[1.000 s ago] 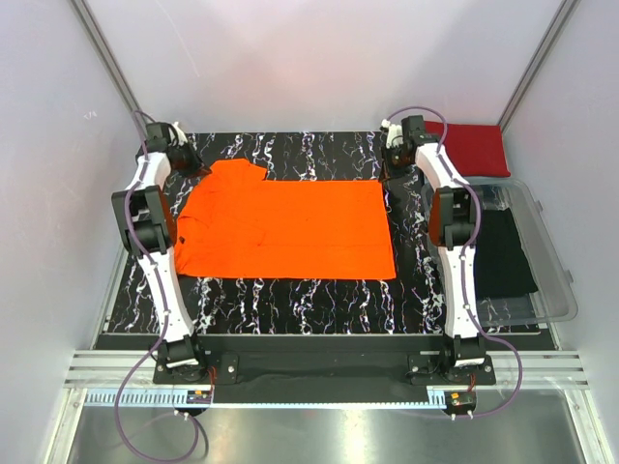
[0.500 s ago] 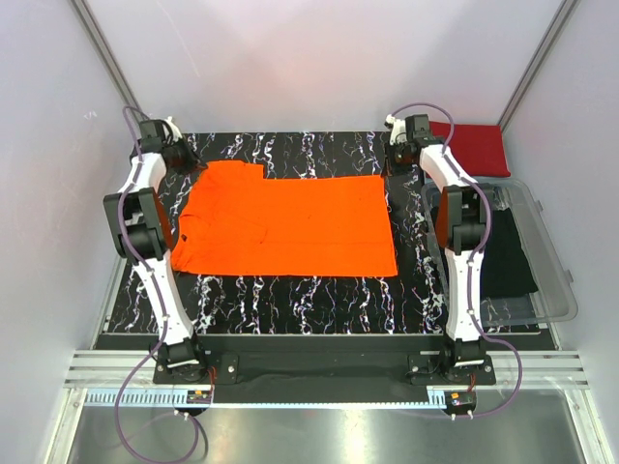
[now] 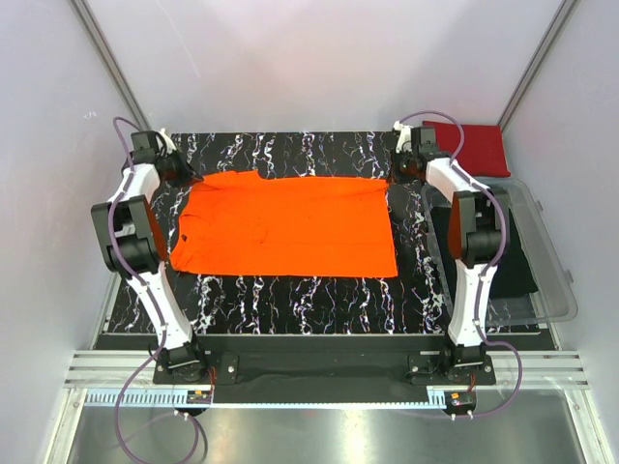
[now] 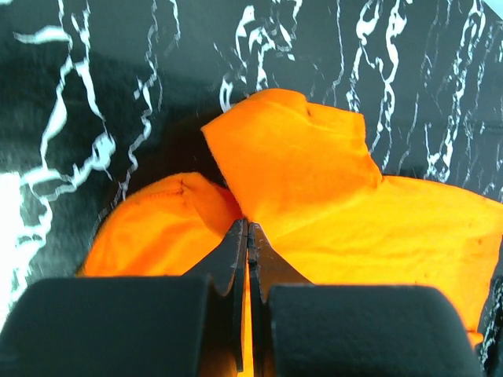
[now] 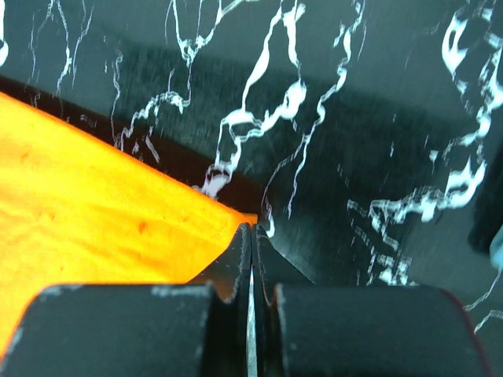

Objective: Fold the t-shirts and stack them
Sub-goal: Fold the tshirt

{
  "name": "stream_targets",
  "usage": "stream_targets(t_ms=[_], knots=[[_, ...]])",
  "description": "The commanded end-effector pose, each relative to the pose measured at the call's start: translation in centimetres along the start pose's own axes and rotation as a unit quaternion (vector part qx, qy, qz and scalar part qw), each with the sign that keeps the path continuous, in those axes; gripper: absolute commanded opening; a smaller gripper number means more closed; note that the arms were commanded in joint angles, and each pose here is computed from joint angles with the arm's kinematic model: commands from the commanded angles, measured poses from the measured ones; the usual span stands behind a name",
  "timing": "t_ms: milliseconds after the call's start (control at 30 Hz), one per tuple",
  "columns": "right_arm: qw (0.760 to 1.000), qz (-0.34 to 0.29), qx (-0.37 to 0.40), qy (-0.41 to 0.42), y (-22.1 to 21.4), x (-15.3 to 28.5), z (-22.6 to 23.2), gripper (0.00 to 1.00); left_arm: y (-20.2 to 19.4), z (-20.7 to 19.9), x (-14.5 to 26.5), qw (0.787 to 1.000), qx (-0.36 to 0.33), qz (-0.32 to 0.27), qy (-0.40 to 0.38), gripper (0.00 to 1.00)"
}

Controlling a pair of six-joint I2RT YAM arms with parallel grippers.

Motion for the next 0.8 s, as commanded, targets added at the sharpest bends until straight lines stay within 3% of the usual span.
stream_targets(t_ms=[0, 333, 767], knots=[[0.997, -0.072, 0.009, -0.022, 2.7, 3.3, 0.6, 0.0, 0.8, -1.5, 2.8, 0.999, -0.013, -0.044, -0.021, 0.0], [0.996, -0.087, 0.009, -0.016, 1.7, 6.3, 2.8, 0.0, -1.8, -0.3, 5.2, 0.999, 0.02, -0.042, 0.001, 0.0], [0.997, -0.042, -0.038, -0.043, -2.3, 7.9, 5.0, 0.0, -4.8, 1.3, 8.6, 0.997, 0.068, -0.038, 0.007, 0.0]])
Point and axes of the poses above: each gripper's point midway between its finger pads, its own x axis back along the fingers, its own z axis along the line the jaws close on, y = z × x, the point moved 10 cm from there along x, back along the fingers, and after that the axes turned 14 degrees about x, right-handed, at the moved point
